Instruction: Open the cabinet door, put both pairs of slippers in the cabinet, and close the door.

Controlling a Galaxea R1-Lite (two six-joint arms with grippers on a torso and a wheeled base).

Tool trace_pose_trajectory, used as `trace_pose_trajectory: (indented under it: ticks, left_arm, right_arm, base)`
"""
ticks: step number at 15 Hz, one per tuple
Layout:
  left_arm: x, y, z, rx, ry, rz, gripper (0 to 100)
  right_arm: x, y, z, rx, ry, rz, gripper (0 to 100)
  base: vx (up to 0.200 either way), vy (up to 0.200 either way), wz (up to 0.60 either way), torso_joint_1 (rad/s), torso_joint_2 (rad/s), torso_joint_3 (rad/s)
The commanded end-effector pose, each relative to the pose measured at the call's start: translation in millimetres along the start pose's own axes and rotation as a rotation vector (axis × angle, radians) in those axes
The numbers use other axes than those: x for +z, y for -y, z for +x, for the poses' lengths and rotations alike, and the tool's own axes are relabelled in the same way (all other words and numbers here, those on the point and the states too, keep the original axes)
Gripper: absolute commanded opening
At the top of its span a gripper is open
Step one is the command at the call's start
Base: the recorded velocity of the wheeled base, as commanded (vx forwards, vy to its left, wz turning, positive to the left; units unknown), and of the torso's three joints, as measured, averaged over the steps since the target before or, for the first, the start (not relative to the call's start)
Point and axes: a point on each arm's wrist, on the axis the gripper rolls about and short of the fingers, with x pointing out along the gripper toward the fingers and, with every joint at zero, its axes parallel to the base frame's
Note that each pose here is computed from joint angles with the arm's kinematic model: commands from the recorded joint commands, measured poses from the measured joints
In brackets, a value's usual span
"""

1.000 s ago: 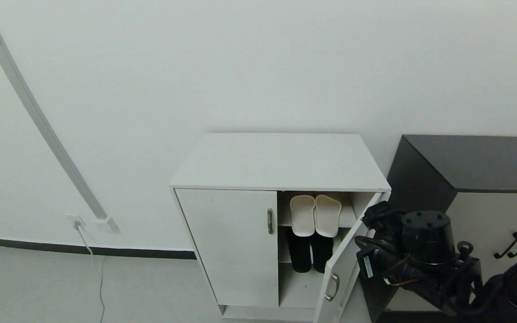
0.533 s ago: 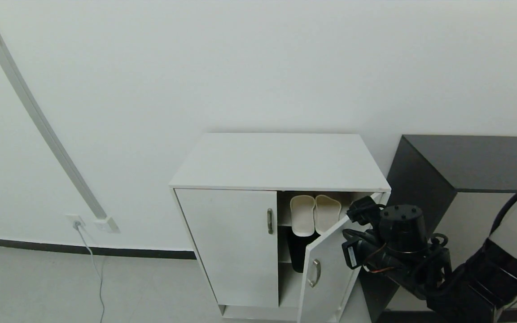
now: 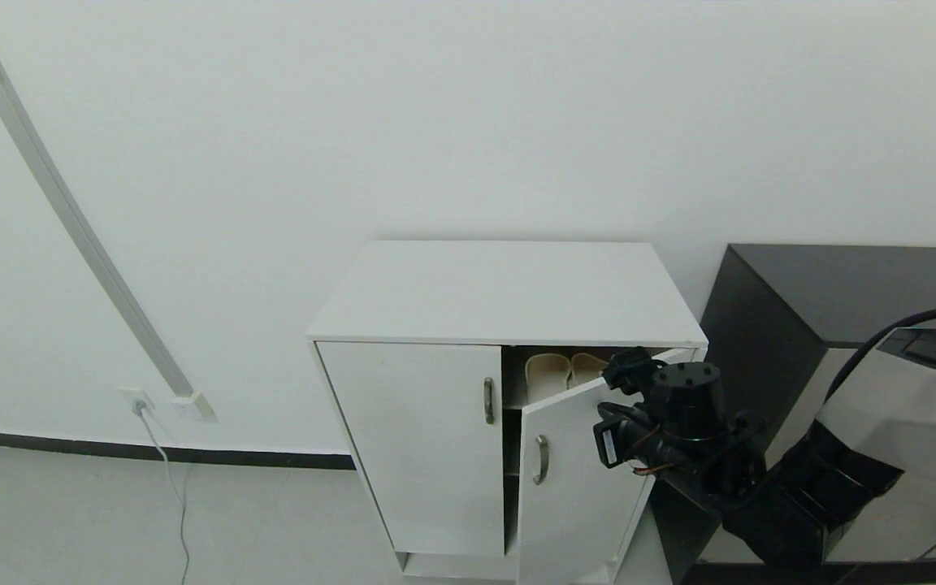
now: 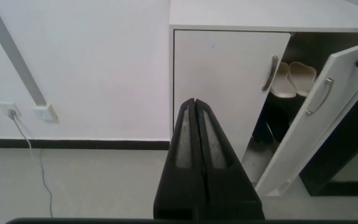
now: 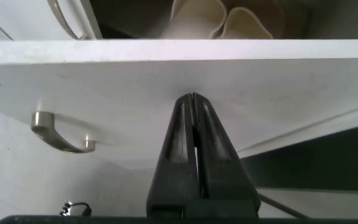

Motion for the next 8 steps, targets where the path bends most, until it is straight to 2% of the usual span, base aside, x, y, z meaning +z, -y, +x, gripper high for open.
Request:
trace_pose_trajectory:
  ticks: [1,8]
  left_arm:
    - [0.0,0.0,0.1,0.000,-0.001,-0.001,0]
    - [0.0,0.0,0.1,0.002,-0.001,-0.001,0]
  right_arm:
    - [-6.0,-3.4,12.7,0.000,-0.010,0.011,0]
    - [-2.9,-2.9,35.5,-0.017,0.021,0.025,0]
  base:
    - [0.000,0.000,0.00,0.000,0.00,0.000]
    - [0.000,0.000,0.00,0.000,0.00,0.000]
